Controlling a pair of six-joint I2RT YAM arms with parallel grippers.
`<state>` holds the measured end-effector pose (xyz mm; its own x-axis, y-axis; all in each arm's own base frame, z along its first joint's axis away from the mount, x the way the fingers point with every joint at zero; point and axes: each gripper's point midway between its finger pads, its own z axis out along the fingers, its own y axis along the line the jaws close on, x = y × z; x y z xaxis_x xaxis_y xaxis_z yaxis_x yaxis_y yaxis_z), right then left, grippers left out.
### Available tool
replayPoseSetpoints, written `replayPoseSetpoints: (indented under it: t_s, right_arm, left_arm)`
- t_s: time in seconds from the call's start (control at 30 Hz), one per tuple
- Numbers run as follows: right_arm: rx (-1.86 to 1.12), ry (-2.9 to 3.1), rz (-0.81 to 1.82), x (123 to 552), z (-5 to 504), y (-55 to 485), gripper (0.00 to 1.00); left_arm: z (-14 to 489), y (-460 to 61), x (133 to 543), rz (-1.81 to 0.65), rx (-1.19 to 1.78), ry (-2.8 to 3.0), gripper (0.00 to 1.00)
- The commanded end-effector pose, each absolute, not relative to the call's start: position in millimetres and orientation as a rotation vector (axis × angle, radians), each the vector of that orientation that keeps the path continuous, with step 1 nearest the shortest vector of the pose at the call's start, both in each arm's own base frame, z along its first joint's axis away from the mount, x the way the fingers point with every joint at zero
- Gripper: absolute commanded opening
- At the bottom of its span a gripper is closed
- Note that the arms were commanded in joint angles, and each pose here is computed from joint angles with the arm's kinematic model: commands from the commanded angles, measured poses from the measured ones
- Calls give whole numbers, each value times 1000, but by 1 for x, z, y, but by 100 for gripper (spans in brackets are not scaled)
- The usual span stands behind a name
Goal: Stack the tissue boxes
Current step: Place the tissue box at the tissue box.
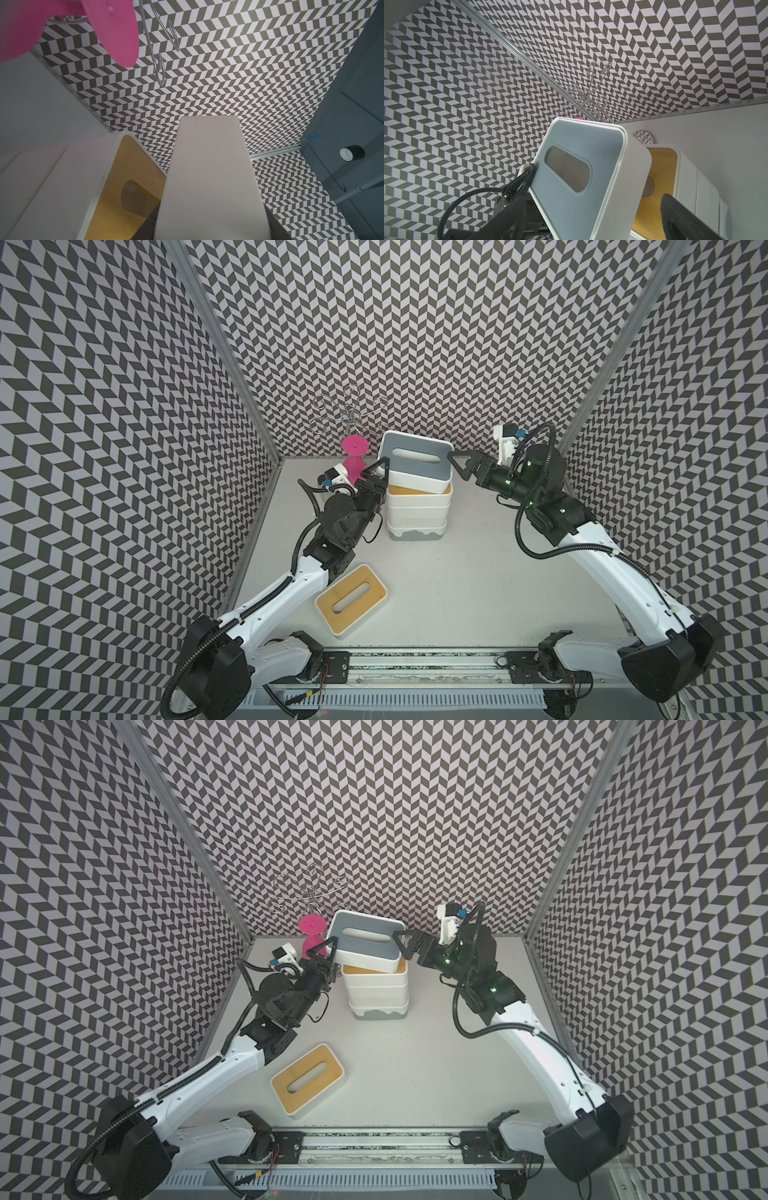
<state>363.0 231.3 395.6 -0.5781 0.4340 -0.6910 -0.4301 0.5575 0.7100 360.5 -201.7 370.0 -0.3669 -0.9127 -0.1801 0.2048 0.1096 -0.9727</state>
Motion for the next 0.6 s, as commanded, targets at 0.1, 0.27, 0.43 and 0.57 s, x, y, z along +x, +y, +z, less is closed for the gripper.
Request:
replayPoseSetpoints:
  t_s: [0.1,0.27,0.43,0.57]
  right_arm:
    - [-52,1811,1199,375,403,241,99]
    - [-77,1830,1204,380,395,246,99]
    - [-88,1845,1212,384,391,249,99]
    - [-107,1855,1218,384,389,252,99]
  left_arm:
    - [398,-200,363,-1513,-748,1288,45]
    - [393,-202,366,-1476,-751,1298,46]
    - [385,-205,369,-1461,-760,1325,48]
    - [380,-206,371,-1431,-760,1344,51]
